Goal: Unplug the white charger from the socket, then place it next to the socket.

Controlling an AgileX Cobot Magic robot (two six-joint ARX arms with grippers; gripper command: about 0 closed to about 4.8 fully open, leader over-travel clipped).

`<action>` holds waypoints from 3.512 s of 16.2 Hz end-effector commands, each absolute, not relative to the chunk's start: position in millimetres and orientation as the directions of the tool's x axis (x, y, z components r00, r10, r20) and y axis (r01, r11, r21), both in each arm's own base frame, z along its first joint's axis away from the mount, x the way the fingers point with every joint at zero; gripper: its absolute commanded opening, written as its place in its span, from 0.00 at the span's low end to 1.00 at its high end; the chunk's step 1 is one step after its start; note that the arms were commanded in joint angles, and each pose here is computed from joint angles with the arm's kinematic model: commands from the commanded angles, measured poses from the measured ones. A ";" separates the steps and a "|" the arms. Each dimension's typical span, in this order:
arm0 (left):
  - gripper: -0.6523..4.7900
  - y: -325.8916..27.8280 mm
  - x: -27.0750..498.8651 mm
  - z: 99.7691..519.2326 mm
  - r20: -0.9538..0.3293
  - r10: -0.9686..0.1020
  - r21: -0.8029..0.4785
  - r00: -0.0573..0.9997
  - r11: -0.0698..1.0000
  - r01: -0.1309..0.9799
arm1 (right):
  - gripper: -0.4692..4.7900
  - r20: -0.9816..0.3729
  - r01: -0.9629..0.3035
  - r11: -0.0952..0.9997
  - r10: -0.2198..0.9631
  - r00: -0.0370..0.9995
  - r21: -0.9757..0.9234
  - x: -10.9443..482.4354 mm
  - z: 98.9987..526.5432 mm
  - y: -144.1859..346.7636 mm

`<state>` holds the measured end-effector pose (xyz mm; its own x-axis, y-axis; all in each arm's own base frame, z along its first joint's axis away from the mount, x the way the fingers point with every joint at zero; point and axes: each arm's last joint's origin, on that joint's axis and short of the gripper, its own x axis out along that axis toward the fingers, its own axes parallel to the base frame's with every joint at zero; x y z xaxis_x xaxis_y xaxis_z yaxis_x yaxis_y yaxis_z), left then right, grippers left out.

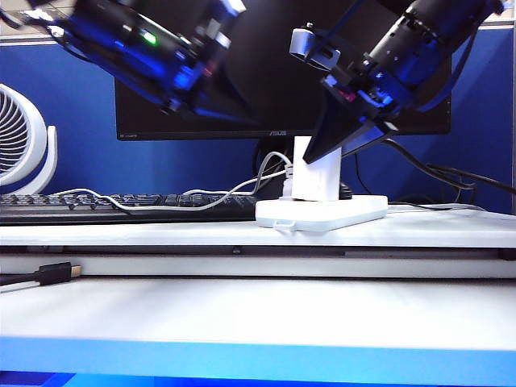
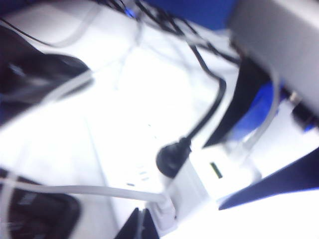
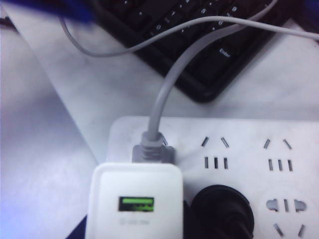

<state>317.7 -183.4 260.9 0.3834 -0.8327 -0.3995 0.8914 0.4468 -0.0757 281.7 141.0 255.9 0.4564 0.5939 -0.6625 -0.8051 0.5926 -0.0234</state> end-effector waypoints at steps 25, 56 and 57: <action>0.11 -207.9 327.2 217.3 -0.442 -0.854 -0.603 0.274 0.510 0.614 | 0.15 -0.603 -0.856 0.515 0.698 0.386 0.048 272.9 269.6 137.0; 0.11 -233.7 324.1 184.8 -0.529 -0.822 -0.620 0.212 0.545 0.564 | 0.09 -0.539 -0.881 0.473 0.741 0.401 -0.005 272.1 277.9 145.4; 0.11 -233.7 324.1 184.8 -0.529 -0.822 -0.621 0.211 0.545 0.564 | 0.09 -0.553 -0.880 0.470 0.716 0.427 -0.072 271.3 278.6 144.3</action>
<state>327.6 -229.0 193.3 0.2312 -0.8337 -0.5015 0.5736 0.5331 -0.6219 272.4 138.1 263.5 0.4150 0.6505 -0.6361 -0.8407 0.5414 0.0052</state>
